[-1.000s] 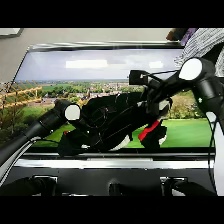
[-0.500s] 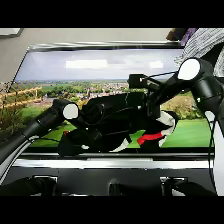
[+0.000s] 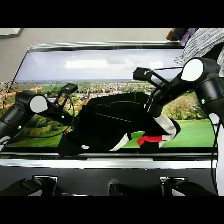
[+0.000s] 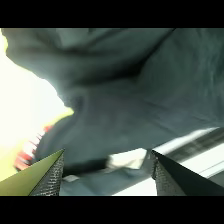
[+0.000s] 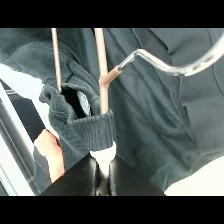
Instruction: Fold the clothes and pants, and hang the long-sleeved shirts on hangers.
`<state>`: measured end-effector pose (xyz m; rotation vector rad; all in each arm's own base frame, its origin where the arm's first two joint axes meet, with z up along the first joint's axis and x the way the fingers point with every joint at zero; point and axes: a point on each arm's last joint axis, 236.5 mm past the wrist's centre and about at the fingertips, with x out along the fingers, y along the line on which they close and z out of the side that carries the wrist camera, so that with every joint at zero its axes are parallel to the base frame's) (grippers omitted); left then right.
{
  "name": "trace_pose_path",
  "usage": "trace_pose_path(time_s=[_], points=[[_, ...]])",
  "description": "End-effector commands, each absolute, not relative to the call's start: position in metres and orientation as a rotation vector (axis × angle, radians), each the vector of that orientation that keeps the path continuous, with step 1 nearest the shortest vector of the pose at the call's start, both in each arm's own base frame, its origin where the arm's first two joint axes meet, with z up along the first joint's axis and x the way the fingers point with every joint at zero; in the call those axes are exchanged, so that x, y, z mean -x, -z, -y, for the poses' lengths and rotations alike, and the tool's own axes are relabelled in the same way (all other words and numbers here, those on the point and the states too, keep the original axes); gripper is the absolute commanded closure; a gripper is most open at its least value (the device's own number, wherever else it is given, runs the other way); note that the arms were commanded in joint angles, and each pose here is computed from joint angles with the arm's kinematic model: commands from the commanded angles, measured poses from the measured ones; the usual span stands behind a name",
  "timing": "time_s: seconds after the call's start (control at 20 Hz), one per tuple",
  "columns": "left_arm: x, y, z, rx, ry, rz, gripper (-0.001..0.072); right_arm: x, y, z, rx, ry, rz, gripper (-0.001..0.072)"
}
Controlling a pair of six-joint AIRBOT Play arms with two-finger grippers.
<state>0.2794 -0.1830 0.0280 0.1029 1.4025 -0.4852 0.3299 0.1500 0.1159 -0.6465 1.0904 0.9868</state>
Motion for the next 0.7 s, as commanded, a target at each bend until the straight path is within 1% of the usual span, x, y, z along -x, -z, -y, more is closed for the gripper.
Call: trace_pose_path(time_s=[0.0,0.2,0.3,0.45,0.5,0.55,0.65], points=[[-0.240,0.004,0.217,0.200,0.388,-1.541,0.0098,-0.329,-0.115,-0.147,0.602,-0.942,-1.127,0.0677],[-0.203,0.037,0.262,0.409,0.280,-1.597,0.0084,-0.327,-0.115,-0.147,0.603,-0.946,-1.136,0.0676],[-0.192,0.043,0.269,0.462,0.218,-1.622,0.0084,-0.327,-0.115,-0.147,0.602,-0.947,-1.136,0.0676],[-0.191,0.047,0.277,0.521,0.174,-1.617,0.0081,-0.327,-0.115,-0.147,0.600,-0.948,-1.135,0.0676],[-0.192,0.050,0.279,0.530,0.165,-1.616,0.0066,-0.327,-0.115,-0.147,0.598,-0.947,-1.136,0.0676],[-0.193,0.055,0.283,0.540,0.156,-1.616,-0.0013,-0.327,-0.115,-0.147,0.594,-0.943,-1.138,0.0676],[-0.200,0.064,0.296,0.612,0.146,-1.620,-0.0013,-0.326,-0.115,-0.148,0.585,-0.938,-1.142,0.0676]])
